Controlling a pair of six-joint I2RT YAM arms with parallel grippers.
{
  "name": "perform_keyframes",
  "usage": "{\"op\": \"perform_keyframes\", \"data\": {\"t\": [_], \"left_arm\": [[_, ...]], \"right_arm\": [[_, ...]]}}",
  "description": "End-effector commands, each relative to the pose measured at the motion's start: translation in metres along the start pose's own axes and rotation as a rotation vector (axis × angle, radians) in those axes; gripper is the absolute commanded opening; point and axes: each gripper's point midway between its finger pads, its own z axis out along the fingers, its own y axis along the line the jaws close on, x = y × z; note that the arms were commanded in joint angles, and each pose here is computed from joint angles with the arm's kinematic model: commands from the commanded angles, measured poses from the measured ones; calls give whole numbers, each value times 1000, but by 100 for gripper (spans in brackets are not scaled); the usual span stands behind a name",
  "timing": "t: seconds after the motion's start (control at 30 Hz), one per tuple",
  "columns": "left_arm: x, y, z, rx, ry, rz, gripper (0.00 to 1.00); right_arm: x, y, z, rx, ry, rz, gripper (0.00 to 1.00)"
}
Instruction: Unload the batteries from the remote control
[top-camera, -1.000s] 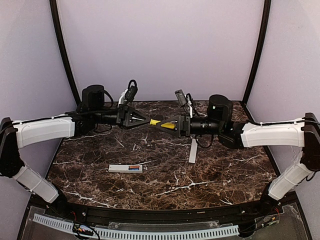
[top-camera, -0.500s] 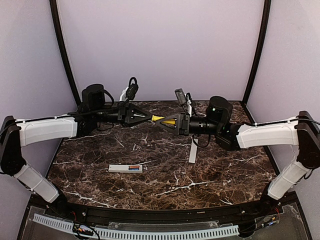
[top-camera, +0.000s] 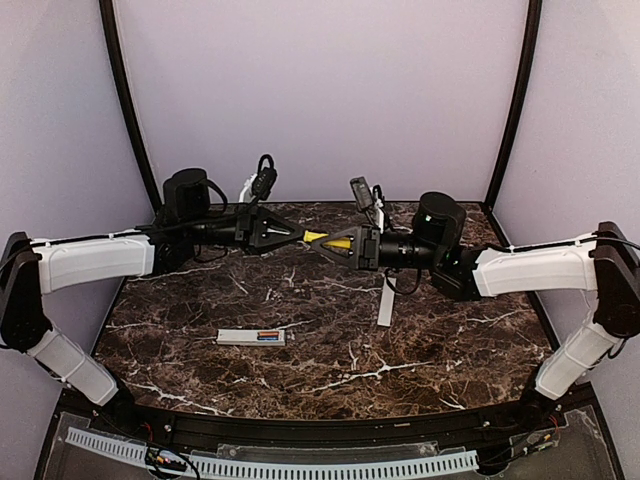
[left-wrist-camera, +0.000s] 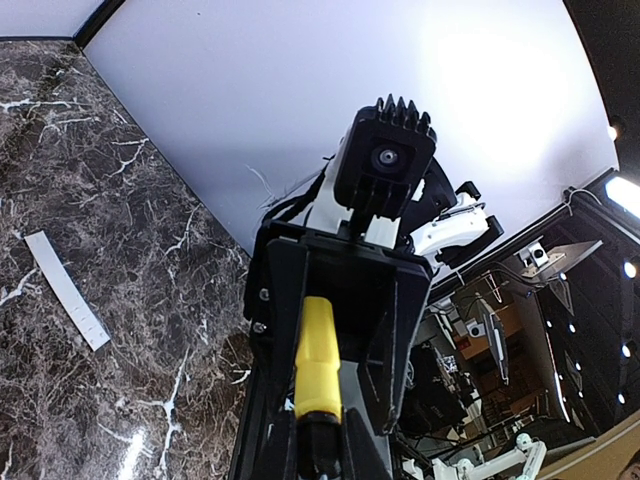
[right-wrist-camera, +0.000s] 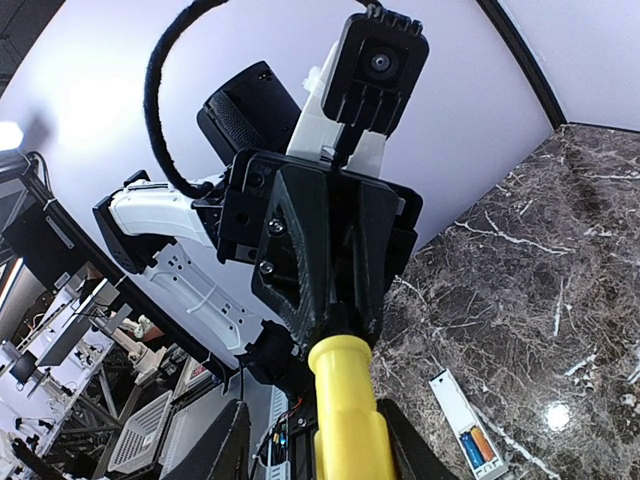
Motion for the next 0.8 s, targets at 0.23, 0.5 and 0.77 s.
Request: {"op": "perform_keyframes", "data": {"t": [0.23,0.5,0.77], "left_arm": [[2,-12,-8,16,-37,17,0],[2,-12,-9,5,-49,27,0],[1,-12,-9,3,-47,43,0]], "right_arm": [[-31,12,3,-27,-76,-64,50],[-28,12,7,-47,-47,-53,41],[-21,10,9,-53,-10,-29,32]]}}
